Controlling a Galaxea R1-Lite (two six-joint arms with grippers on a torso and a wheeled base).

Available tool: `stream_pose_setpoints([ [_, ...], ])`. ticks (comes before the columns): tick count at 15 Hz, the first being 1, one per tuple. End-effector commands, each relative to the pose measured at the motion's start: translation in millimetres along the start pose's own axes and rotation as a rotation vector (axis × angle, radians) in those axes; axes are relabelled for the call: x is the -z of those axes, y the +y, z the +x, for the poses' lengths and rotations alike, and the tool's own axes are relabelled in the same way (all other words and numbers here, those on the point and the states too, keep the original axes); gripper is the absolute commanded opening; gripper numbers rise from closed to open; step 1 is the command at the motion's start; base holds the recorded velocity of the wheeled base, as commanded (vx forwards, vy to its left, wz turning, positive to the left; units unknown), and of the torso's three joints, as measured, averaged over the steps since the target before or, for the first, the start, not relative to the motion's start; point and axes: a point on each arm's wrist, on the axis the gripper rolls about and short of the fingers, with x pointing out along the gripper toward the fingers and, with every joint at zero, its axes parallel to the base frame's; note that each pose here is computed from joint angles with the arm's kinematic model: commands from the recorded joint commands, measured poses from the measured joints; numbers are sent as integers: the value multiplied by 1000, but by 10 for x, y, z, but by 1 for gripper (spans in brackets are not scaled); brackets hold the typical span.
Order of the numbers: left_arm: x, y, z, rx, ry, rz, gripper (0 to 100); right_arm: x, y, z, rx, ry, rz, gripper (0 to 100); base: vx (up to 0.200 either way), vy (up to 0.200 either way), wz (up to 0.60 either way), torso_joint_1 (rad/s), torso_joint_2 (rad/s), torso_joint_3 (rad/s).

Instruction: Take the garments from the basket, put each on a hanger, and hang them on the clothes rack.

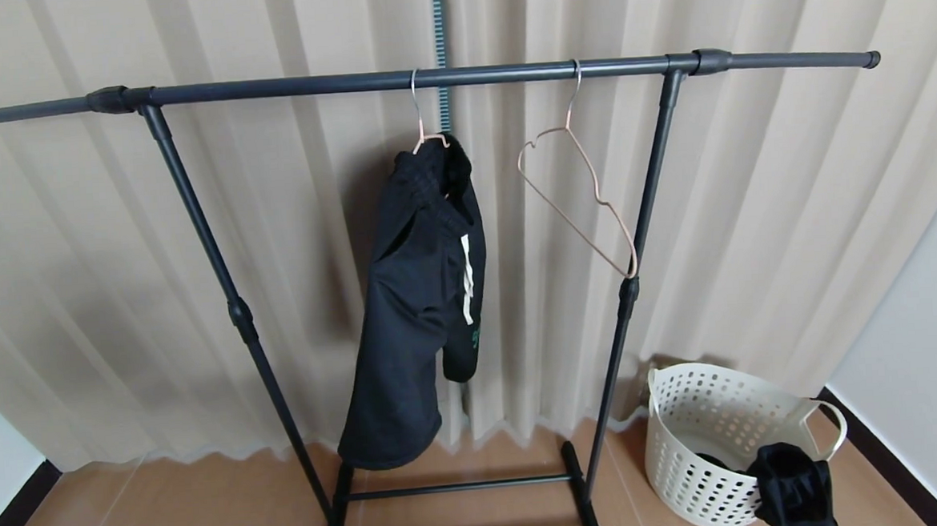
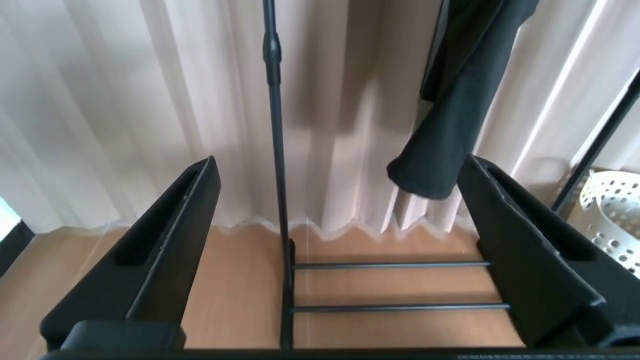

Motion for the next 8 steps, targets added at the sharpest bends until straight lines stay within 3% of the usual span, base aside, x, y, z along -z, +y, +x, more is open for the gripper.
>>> stream_pose_setpoints([
  [1, 0, 0, 1, -1, 2, 0, 100, -1, 0, 1, 0, 0, -1, 100, 0, 0, 0, -217, 535, 325],
  [8, 0, 0, 1, -1, 2, 6, 100, -1, 0, 1, 0, 0, 1, 100, 0, 0, 0, -192, 507, 316],
])
